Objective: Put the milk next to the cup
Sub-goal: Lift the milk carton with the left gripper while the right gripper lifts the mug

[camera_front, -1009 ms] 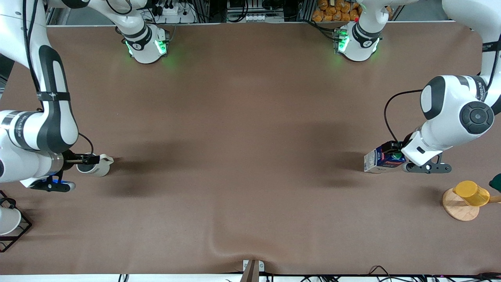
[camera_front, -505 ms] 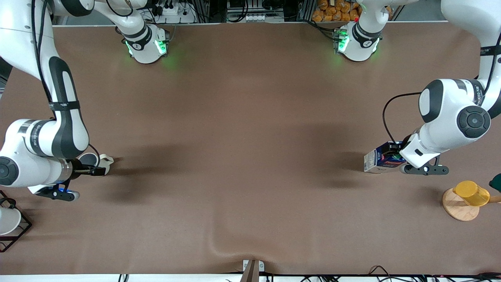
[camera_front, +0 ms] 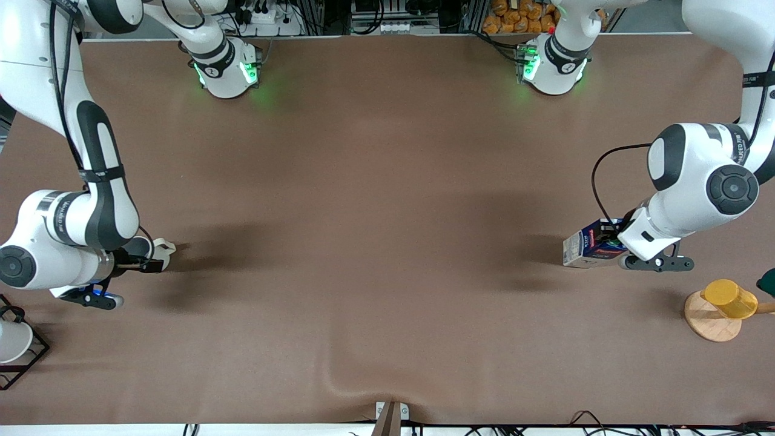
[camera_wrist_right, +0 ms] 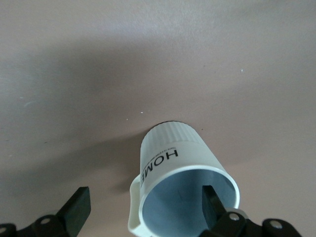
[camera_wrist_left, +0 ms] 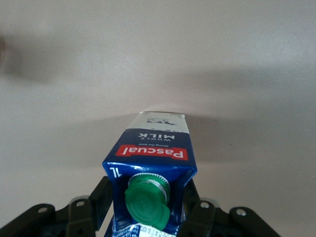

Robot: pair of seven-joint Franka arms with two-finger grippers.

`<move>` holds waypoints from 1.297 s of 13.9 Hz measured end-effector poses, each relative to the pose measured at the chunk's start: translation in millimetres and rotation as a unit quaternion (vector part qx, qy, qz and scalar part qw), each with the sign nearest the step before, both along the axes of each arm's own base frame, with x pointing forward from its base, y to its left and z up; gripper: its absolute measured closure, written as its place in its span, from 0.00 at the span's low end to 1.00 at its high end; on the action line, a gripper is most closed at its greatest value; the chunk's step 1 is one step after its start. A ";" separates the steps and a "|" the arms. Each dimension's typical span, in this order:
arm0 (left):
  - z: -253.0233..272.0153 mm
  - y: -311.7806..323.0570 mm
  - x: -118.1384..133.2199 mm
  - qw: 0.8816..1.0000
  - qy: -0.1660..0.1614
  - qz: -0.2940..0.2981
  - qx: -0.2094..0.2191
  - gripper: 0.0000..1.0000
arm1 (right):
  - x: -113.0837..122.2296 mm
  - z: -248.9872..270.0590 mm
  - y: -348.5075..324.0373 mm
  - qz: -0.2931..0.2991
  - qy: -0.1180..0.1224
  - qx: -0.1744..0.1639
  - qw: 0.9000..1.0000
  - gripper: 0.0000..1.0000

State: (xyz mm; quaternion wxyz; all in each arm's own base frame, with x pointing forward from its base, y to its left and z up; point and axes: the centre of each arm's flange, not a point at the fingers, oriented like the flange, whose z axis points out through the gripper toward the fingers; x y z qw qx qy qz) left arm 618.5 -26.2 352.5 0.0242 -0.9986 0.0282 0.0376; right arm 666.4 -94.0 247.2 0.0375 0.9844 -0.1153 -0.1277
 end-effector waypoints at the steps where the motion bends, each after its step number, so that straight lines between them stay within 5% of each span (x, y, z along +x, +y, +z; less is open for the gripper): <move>1: 0.5 0.1 0.9 1.000 -0.001 -0.003 0.004 0.36 | -2.0 -4.5 -0.3 0.000 0.002 0.000 1.000 0.00; 6: 1.0 -1.6 3.2 1.000 -0.003 -0.007 0.007 0.41 | -4.0 -13.3 -0.4 0.000 -0.008 0.000 1.000 0.00; 15: 3.2 -6.0 4.9 1.000 -0.006 -0.011 0.007 0.57 | -11.4 -29.3 0.6 0.001 -0.014 0.000 1.000 0.95; 18: 16.7 -19.6 9.5 1.000 -0.010 -0.020 0.007 0.57 | -8.3 -25.1 2.5 0.003 -0.018 0.000 1.000 0.95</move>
